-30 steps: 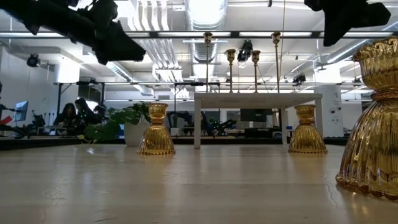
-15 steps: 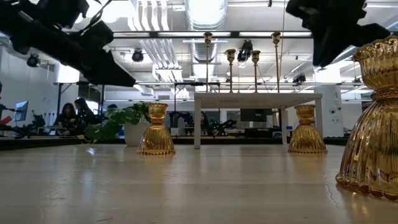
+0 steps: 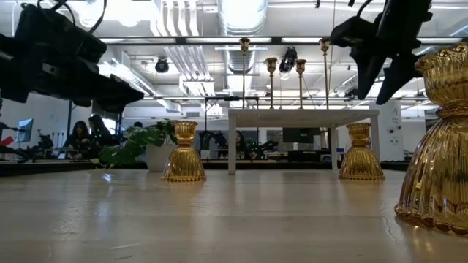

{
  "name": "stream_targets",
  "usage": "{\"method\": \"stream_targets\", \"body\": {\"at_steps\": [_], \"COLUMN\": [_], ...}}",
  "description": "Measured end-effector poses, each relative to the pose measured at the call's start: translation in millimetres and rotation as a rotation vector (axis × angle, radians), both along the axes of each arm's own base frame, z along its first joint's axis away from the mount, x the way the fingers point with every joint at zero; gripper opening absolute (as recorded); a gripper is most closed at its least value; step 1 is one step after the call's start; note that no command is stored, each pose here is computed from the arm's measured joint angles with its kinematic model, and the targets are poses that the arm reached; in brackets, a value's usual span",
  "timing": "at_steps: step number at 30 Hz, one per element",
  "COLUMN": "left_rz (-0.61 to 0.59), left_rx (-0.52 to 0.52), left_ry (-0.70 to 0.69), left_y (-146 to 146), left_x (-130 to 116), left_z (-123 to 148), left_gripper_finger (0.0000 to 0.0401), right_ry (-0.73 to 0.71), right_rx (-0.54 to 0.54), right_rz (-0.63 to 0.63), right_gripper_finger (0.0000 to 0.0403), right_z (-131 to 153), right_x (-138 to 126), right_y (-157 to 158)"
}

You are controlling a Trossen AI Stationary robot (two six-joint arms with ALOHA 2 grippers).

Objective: Pick & Place candle stick holders
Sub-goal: Put the top right orange glass candle holder on the shelf

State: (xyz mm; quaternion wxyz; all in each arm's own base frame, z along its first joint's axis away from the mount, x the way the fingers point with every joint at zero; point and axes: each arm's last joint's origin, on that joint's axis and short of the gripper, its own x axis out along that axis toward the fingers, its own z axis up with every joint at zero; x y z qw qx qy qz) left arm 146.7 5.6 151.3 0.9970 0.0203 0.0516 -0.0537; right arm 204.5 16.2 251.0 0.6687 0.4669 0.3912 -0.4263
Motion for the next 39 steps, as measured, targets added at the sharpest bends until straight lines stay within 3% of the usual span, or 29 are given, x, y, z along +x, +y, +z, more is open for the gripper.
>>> {"method": "stream_targets", "body": {"at_steps": [17, 30, 39], "left_rz": [0.03, 0.045, 0.051], "left_rx": [0.004, 0.029, -0.009], "left_ry": [0.093, 0.124, 0.128], "left_y": [1.4, 1.9, 1.9], "left_x": [-0.9, -1.1, -1.3], "left_z": [-10.1, -13.8, -14.0], "left_gripper_finger": [0.0177, 0.0177, 0.0177], "right_ry": [-0.02, 0.012, -0.012], "right_rx": [0.032, 0.02, 0.018], "right_rz": [-0.009, -0.02, 0.005], "right_gripper_finger": [0.0144, 0.0145, 0.013], "right_z": [-27.0, -37.4, -36.5], "right_x": [1.5, -2.4, 0.7], "right_y": [-10.8, -17.5, -27.2]}}
